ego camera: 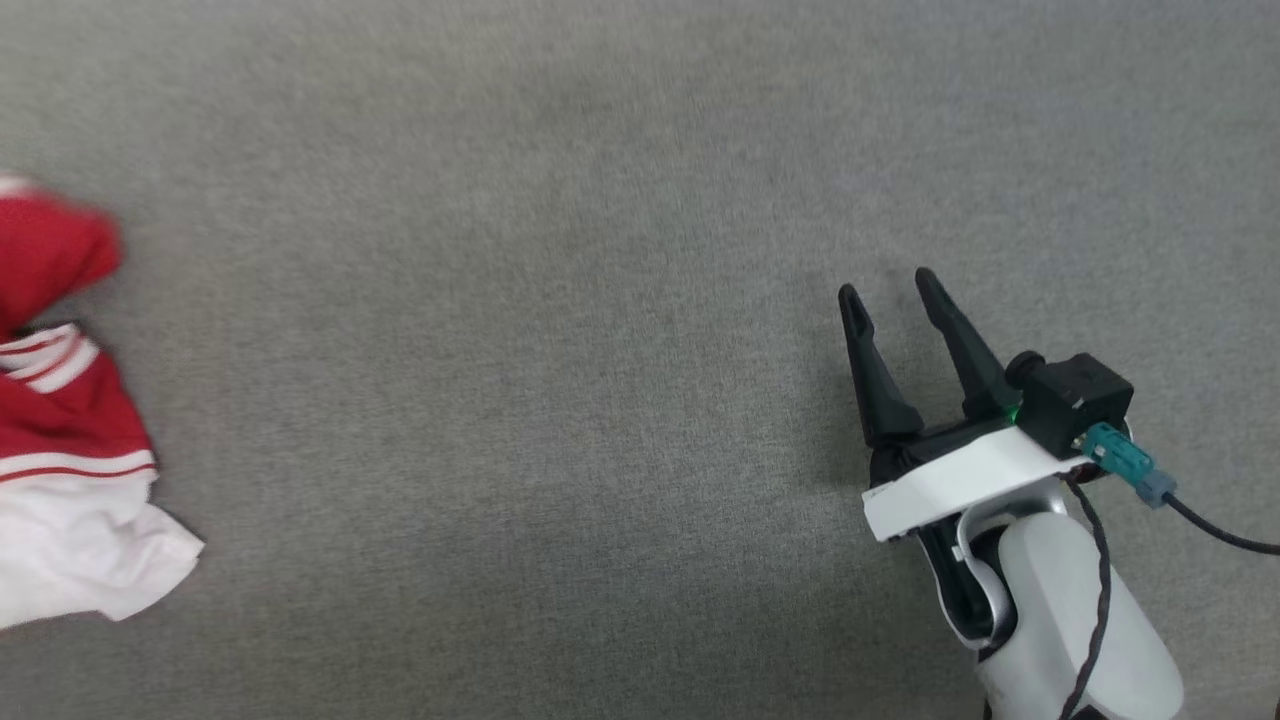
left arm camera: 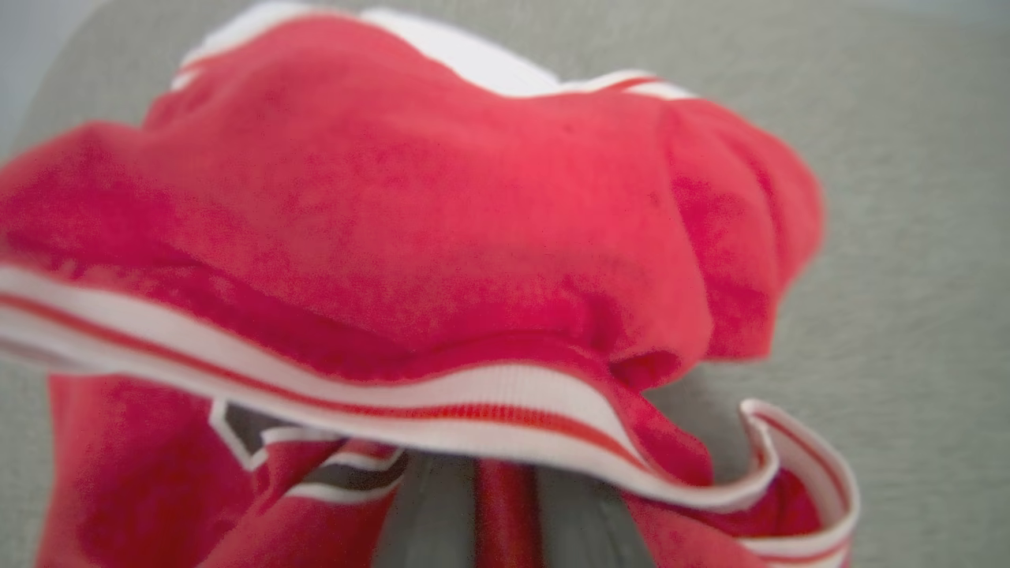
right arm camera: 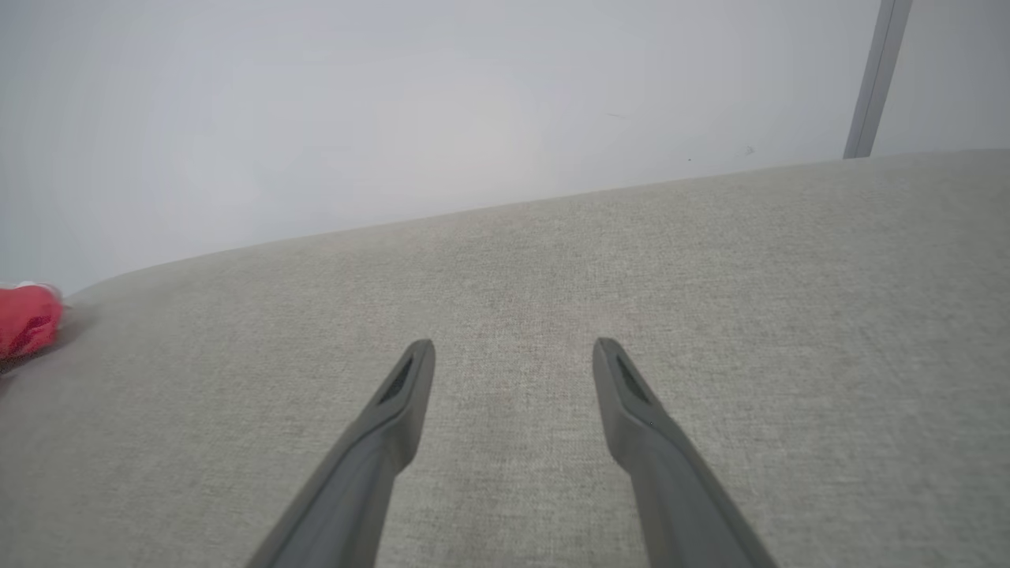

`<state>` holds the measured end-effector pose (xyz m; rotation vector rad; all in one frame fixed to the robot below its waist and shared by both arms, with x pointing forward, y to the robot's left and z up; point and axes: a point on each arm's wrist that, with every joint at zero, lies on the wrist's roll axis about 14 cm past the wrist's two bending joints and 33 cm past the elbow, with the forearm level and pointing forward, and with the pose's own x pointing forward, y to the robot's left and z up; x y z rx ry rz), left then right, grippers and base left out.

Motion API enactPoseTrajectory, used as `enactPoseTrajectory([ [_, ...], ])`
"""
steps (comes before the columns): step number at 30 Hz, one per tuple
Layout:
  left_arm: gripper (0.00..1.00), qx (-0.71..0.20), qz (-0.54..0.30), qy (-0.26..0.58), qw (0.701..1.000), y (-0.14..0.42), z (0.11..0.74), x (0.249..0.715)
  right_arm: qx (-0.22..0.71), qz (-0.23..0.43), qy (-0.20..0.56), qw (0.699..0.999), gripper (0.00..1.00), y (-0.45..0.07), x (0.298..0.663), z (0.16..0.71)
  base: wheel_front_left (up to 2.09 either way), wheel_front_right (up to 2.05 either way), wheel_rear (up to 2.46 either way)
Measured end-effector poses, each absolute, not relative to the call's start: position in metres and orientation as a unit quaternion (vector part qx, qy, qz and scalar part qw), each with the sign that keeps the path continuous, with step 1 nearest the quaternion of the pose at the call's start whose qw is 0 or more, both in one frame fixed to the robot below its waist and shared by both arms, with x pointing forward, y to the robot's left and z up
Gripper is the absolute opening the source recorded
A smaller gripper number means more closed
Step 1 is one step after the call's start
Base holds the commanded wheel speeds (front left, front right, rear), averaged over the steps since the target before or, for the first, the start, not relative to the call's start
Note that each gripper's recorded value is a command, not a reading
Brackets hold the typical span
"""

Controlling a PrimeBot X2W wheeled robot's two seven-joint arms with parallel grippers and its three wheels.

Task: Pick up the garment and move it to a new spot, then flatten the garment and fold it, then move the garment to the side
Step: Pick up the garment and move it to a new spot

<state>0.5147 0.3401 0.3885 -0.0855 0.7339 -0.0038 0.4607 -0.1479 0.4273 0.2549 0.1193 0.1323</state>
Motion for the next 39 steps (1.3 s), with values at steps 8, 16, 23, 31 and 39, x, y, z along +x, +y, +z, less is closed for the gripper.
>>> enactPoseTrajectory([
  [8, 0.00, -0.037, -0.126, 0.209, 0.969, 0.259, 0.488, 0.545, 0.148, 0.069, 0.030, 0.986, 1.00, -0.144, 0.446, 0.457, 0.00, 0.00, 0.00],
  [16, 0.00, -0.005, -0.315, 0.148, 0.938, 0.124, 0.531, 0.567, 0.169, 0.027, 0.016, 0.985, 1.00, -0.173, 0.433, 0.466, 0.00, 0.00, 0.00],
  [23, 0.00, -0.003, -0.482, 0.139, 0.865, -0.004, 0.534, 0.546, 0.194, -0.029, 0.010, 0.981, 1.00, -0.208, 0.413, 0.467, 0.00, 0.00, 0.00],
  [31, 0.00, -0.009, -0.589, 0.182, 0.788, -0.084, 0.496, 0.510, 0.198, -0.114, 0.019, 0.973, 1.00, -0.254, 0.374, 0.459, 0.00, 0.00, 0.00],
  [39, 0.00, 0.061, -0.560, 0.275, 0.779, -0.065, 0.424, 0.524, 0.211, -0.164, 0.024, 0.963, 1.00, -0.274, 0.344, 0.454, 0.00, 0.00, 0.00],
])
